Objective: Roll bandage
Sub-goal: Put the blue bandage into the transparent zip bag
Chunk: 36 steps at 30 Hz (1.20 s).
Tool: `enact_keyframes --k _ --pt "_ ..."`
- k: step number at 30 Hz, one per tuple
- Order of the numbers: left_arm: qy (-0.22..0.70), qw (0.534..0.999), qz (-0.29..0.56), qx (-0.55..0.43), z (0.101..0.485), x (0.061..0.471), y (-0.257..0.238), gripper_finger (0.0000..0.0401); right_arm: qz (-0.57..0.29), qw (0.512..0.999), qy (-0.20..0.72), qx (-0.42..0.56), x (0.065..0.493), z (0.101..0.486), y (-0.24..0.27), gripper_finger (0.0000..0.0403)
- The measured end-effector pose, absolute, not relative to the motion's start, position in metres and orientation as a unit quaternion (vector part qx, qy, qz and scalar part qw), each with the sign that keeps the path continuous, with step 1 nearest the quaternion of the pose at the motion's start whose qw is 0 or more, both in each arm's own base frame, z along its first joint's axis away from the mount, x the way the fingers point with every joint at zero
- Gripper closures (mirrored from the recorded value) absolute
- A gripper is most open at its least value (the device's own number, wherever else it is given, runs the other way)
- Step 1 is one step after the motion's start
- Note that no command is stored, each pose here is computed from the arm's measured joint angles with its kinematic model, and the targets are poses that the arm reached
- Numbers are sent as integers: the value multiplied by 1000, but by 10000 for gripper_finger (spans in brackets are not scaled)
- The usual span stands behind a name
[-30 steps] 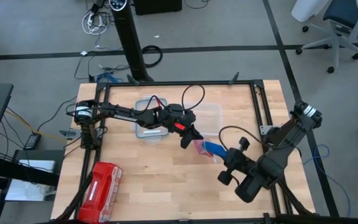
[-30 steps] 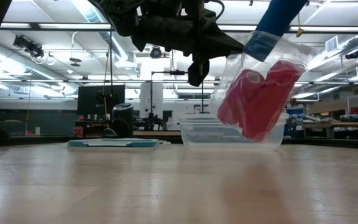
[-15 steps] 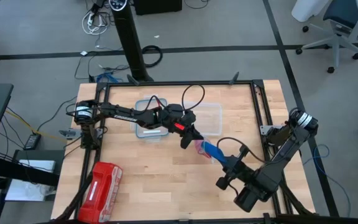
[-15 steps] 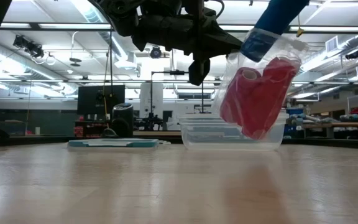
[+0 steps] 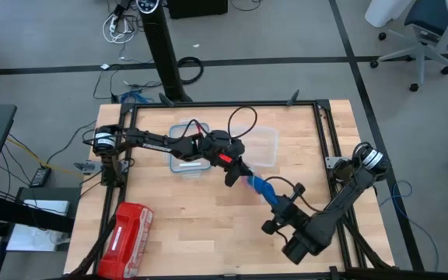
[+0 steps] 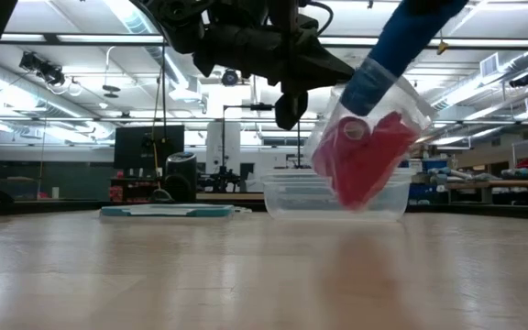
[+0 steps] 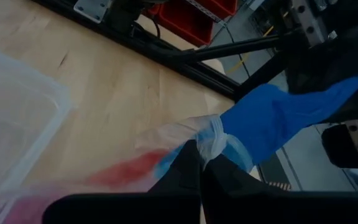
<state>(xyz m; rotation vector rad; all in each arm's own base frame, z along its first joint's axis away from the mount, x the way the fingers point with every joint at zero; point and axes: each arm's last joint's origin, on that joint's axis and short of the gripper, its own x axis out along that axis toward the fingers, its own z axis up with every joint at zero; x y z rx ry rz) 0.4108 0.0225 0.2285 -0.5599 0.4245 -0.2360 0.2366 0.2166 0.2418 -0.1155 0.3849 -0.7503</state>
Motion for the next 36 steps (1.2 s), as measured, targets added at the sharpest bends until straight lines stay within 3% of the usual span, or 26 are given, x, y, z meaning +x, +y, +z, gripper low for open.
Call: enact_keyframes --k 6,10,16,23,31,36 --pt "222 929 -113 -275 226 410 22 401 -365 909 192 -64 238 241 215 403" --pt "233 927 -111 -273 224 409 20 401 -382 886 257 -62 249 216 210 403" --pt "252 926 -101 -264 220 407 20 401 -359 890 277 -53 262 195 216 401" --pt "246 928 -101 -262 220 408 19 401 -342 888 300 -61 272 198 210 402" --pt "241 929 -104 -261 221 409 15 401 -305 853 413 -90 291 189 191 400" --pt "242 929 -103 -260 221 409 15 401 -318 851 407 -98 298 192 180 401"
